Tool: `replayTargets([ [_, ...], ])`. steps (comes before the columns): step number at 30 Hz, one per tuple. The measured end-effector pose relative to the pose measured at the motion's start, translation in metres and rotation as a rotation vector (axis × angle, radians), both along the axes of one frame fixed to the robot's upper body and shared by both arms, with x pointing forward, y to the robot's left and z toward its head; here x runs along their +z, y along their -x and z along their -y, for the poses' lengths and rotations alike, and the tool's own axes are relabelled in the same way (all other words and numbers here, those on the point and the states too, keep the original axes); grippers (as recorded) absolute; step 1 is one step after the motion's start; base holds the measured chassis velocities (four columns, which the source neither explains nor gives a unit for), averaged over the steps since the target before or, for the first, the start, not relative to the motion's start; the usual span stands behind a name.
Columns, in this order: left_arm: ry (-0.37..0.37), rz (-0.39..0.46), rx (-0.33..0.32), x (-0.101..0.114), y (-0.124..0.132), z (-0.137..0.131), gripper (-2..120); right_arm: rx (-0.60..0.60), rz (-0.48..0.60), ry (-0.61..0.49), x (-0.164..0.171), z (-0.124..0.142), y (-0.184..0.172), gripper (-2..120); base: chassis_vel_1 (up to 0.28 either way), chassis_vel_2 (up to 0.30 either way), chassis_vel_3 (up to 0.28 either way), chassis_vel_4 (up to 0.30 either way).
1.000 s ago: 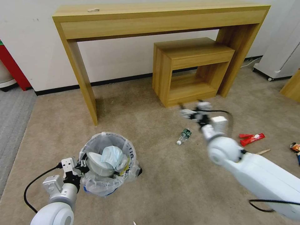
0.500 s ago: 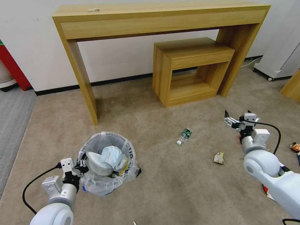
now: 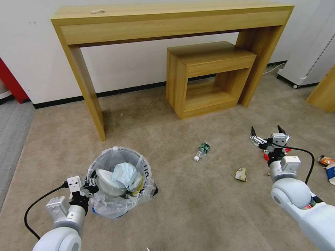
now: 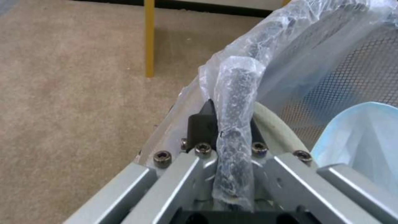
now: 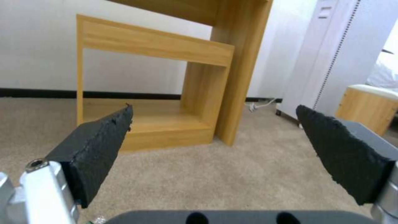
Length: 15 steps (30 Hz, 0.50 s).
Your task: Pick up the trash bin and place the garbage on the floor into it.
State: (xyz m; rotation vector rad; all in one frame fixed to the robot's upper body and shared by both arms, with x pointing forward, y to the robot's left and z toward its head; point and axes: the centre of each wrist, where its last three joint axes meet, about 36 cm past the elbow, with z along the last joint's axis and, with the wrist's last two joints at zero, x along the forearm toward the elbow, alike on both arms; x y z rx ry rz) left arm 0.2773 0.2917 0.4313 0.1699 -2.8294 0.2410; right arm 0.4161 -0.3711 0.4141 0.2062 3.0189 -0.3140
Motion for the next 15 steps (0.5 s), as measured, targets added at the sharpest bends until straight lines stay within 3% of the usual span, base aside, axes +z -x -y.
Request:
replayTargets([
  [15,-0.001,-0.001,0.003,-0.002,0.0003,-0.0004,1,0.016,0.013,-0.003,-0.008,-0.0058,0.002,100,0.0,0.0,0.0,0.0],
])
